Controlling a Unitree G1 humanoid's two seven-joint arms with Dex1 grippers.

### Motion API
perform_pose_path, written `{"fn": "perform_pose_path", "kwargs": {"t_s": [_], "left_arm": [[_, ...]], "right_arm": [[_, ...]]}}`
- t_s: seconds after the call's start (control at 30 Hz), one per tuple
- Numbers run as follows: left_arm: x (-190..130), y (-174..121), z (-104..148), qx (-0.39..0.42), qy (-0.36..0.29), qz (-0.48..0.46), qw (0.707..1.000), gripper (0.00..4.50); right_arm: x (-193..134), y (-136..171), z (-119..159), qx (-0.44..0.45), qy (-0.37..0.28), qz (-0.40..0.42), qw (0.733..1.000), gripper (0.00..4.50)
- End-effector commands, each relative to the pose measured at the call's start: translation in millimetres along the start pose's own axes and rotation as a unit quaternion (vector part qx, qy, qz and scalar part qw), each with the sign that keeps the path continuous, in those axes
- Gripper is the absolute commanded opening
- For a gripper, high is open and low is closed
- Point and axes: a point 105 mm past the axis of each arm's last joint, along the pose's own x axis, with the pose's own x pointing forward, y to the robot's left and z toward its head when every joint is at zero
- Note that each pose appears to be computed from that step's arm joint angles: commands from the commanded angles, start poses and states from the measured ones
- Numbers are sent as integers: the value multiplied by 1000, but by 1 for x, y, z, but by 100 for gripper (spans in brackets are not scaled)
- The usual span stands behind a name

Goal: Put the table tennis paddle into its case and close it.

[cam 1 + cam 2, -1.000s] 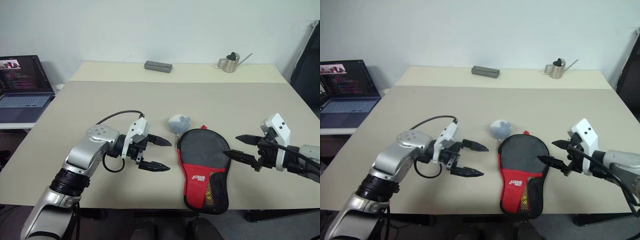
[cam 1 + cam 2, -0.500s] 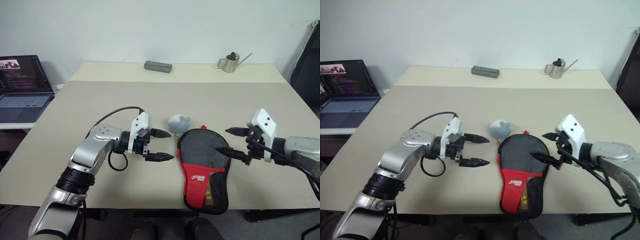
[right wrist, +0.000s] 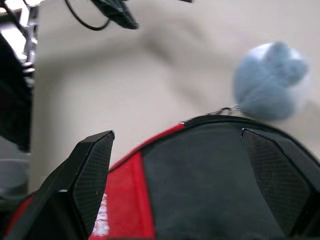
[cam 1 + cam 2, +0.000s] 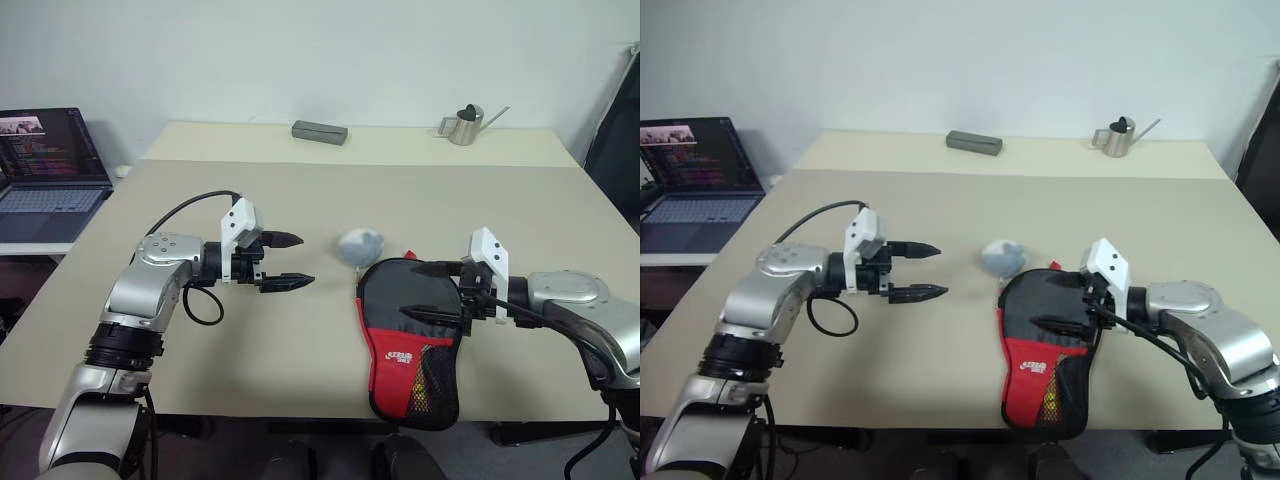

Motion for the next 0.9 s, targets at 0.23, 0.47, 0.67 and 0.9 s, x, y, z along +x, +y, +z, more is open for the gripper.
{"fn": "perform_pose_path", "kwargs": {"t_s": [0.23,0.47,0.67,0.9], "left_arm": [[1,-1,14,37,-7,-8,999,450],[4,4,14,38,-8,-2,999,450],[5,7,12,39,-6,2,999,450],[13,23,7,67,14,47,997,450]], "right_arm": [[17,-12,-25,-72,66,6,995,446],[31,-12,-28,-91,66,18,994,446],[40,-16,-41,-89,93,30,991,446],[44,-21,-61,-90,136,31,986,446]]}}
